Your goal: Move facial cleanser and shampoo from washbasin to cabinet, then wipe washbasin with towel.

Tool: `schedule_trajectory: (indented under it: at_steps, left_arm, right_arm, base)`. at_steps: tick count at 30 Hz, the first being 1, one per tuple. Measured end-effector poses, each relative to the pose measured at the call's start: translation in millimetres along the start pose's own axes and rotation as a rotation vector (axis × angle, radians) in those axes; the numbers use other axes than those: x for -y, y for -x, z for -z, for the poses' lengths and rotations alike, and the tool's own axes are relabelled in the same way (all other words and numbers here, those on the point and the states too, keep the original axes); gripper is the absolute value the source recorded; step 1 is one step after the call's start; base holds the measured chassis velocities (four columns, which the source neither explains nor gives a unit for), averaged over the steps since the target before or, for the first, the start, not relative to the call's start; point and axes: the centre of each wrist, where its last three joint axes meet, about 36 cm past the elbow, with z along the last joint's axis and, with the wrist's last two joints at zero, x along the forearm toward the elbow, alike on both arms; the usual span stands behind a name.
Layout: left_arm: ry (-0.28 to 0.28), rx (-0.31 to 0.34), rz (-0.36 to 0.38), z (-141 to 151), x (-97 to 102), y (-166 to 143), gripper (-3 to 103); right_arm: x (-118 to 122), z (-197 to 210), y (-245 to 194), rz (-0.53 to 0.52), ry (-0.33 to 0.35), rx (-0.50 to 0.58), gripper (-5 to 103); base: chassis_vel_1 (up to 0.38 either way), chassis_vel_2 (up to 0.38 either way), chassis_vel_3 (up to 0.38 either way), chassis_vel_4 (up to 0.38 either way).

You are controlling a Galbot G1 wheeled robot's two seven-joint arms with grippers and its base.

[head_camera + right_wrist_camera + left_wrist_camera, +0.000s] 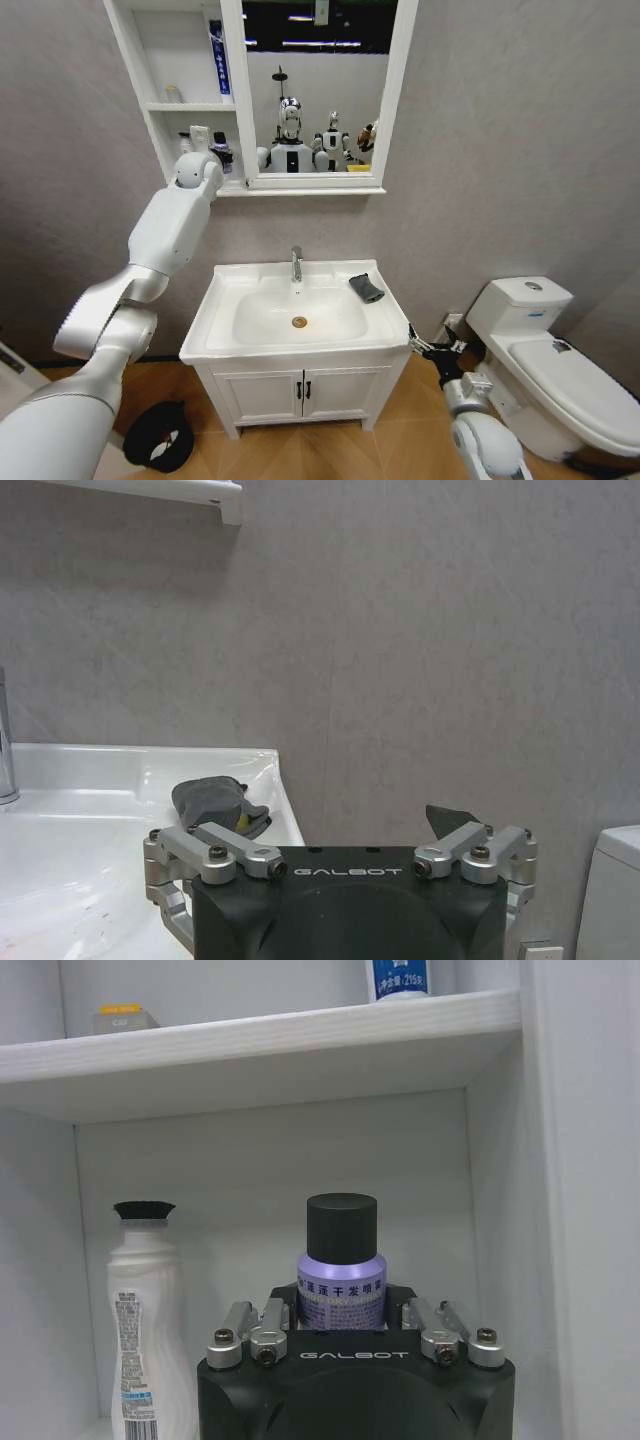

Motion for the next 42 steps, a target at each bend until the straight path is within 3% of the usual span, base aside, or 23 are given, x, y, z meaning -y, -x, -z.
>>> schedule_trajectory:
  at_steps: [8, 26, 27, 30, 32, 34, 37, 40, 42]
  left_arm:
    - [0.018, 0.01, 0.032, -12, -9.6, 16, 43]
    - [0.038, 0.003, 0.042, -22, -13.2, 17, 41]
    - [0.037, 0.005, 0.043, -22, -13.4, 17, 51]
    - [0.037, 0.006, 0.046, -23, -14.0, 18, 57]
    - [0.035, 0.008, 0.048, -23, -13.9, 17, 68]
    - [0.034, 0.009, 0.049, -22, -13.7, 17, 68]
    - [0.032, 0.014, 0.047, -20, -12.5, 17, 84]
    - [0.032, 0.016, 0.046, -19, -12.1, 16, 89]
    - [0.027, 0.025, 0.043, -13, -10.1, 13, 99]
  right_arm:
    - [0, -1, 2, 0.004, 0.004, 0.003, 100]
    - [3, 1, 6, 0.01, 0.004, 0.021, 100]
    - [4, 3, 6, 0.01, 0.005, 0.026, 100]
    - [4, 4, 6, 0.01, 0.004, 0.029, 100]
    - [5, 4, 6, 0.01, 0.004, 0.03, 100]
    - [4, 4, 5, 0.01, 0.004, 0.029, 100]
    - [1, 2, 3, 0.013, 0.005, 0.022, 100]
    - [1, 2, 3, 0.014, 0.005, 0.021, 100]
    - [0, 1, 3, 0.015, 0.004, 0.02, 100]
  base:
    - [0.0, 0.0, 0.0, 0.0]
    - [0.0, 0.0, 0.0, 0.0]
    - [0.0, 0.0, 0.0, 0.0]
    - [0.0, 0.0, 0.0, 0.0]
    - [0.0, 0.0, 0.0, 0.0]
    - [0.0, 0.0, 0.0, 0.0]
    - [0.0, 0.0, 0.0, 0.0]
    - [0.0, 0.0, 0.0, 0.0]
    - [0.0, 0.0, 0.0, 0.0]
